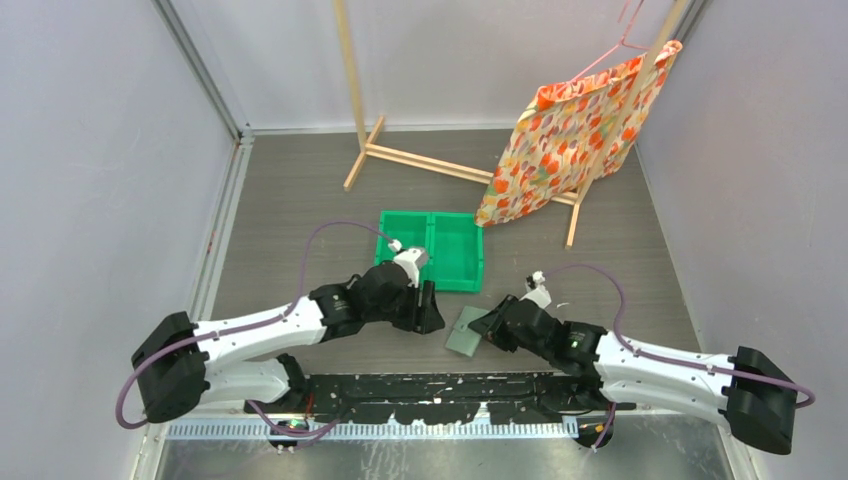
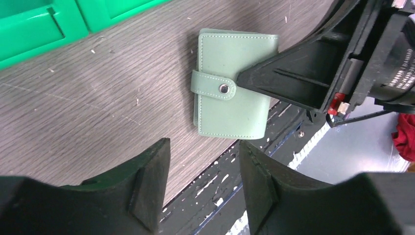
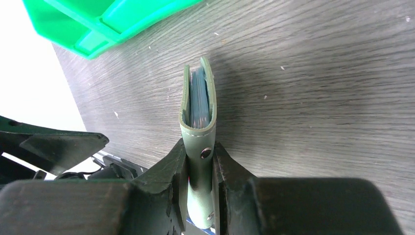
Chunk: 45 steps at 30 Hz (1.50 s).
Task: Take the credit cards out of the card holder
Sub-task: Pick up the card holder from the center of the board, then open the card holder at the center of the board.
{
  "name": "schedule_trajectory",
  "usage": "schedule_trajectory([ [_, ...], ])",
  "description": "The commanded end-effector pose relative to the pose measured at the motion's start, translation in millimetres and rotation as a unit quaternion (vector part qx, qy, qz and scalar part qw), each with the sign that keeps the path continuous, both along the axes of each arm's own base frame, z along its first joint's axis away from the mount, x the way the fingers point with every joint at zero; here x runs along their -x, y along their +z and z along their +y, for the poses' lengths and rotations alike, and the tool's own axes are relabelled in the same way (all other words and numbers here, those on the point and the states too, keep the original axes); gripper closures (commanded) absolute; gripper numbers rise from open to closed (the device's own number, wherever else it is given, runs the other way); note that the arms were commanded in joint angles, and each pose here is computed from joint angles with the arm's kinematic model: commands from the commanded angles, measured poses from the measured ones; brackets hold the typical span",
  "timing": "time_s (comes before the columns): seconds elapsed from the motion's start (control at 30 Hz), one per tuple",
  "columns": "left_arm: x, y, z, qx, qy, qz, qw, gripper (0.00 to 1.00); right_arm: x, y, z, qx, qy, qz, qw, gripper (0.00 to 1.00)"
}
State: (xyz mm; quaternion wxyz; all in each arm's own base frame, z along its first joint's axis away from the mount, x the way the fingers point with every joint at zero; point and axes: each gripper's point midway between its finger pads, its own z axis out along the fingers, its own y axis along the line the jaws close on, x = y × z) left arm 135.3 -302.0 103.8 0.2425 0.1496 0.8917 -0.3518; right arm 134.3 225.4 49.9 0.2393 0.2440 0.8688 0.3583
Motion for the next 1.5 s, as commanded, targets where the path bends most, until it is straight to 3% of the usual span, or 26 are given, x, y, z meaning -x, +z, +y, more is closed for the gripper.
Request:
schedule_trajectory([
  [0.0, -6.2, 6.3, 5.9, -0.020, 0.018, -0.041, 0.999, 0.48, -10.3, 32.7, 11.9, 0.001, 0.012, -0.034, 0.999, 0.99],
  [0.27, -1.9, 7.3, -11.5, -0.045, 0.019, -0.087, 0.995, 0.49, -15.2, 59.3, 30.6, -0.013, 0.029, -0.042, 0.999, 0.99],
  [0.5, -4.8, 22.3, -29.6, -0.027, 0.026, -0.138, 0.990, 0.47, -12.7, 64.6, 43.4, -0.021, 0.048, -0.031, 0.998, 0.99],
  [0.77, -6.0, 20.7, -39.3, -0.026, 0.018, -0.147, 0.989, 0.50, -12.0, 71.7, 47.9, -0.036, 0.054, -0.034, 0.997, 0.99],
  [0.83, -7.0, 19.0, -39.6, -0.030, 0.018, -0.149, 0.988, 0.55, -11.6, 73.7, 48.9, -0.041, 0.055, -0.035, 0.997, 0.99],
  [1.17, -13.1, 10.4, -33.1, -0.062, 0.027, -0.157, 0.985, 0.60, -9.4, 84.3, 54.7, -0.070, 0.062, -0.039, 0.995, 0.99],
  [1.37, -16.9, 8.9, -27.2, -0.083, 0.029, -0.167, 0.982, 0.75, -9.1, 89.3, 56.2, -0.080, 0.063, -0.041, 0.994, 0.99],
  [1.47, -17.7, 8.0, -24.7, -0.100, 0.029, -0.172, 0.980, 0.75, -8.7, 90.1, 57.1, -0.082, 0.064, -0.042, 0.994, 0.99],
])
